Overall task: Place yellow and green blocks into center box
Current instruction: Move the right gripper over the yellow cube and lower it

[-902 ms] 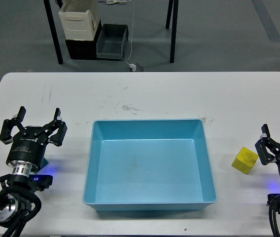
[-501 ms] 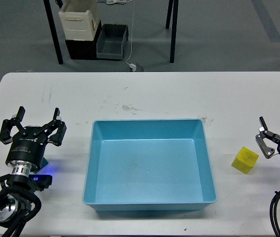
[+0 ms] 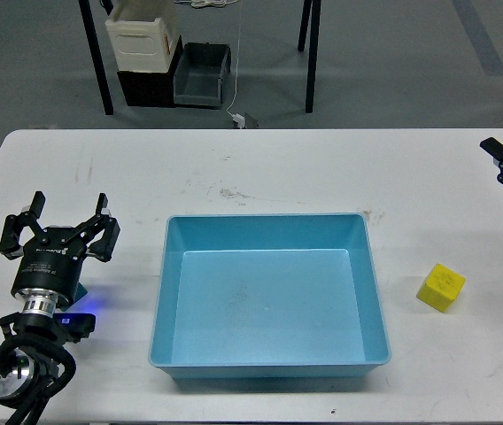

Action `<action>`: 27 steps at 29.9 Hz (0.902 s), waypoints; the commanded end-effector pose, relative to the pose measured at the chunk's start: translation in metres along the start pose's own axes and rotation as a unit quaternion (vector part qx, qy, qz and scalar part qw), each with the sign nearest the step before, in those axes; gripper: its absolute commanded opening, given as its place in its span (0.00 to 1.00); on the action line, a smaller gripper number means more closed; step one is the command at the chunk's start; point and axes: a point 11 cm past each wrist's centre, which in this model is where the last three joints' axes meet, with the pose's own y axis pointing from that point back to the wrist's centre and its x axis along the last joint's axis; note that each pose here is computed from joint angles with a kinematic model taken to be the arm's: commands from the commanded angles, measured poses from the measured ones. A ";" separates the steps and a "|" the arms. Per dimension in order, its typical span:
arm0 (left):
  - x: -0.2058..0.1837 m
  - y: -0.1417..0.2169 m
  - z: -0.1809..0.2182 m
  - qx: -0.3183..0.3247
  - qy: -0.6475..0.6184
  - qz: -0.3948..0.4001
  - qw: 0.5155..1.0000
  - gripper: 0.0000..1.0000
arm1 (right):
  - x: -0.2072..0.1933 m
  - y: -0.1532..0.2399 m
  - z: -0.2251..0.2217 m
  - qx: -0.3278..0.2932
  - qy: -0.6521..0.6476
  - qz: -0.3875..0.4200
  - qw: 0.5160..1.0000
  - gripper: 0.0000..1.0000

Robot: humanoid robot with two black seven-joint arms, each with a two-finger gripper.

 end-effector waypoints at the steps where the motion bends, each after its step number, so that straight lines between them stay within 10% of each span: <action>1: 0.000 0.000 0.001 -0.002 0.000 0.000 1.000 1.00 | -0.003 -0.020 -0.018 -0.041 0.140 -0.040 0.988 0.99; 10: 0.000 0.000 0.002 -0.004 0.001 0.001 1.000 1.00 | -0.033 -0.022 -0.038 0.038 0.467 -0.197 0.861 0.99; 27: 0.002 0.001 -0.004 -0.005 0.011 0.002 1.000 1.00 | -0.067 0.018 0.068 -0.112 0.583 -0.407 0.695 1.00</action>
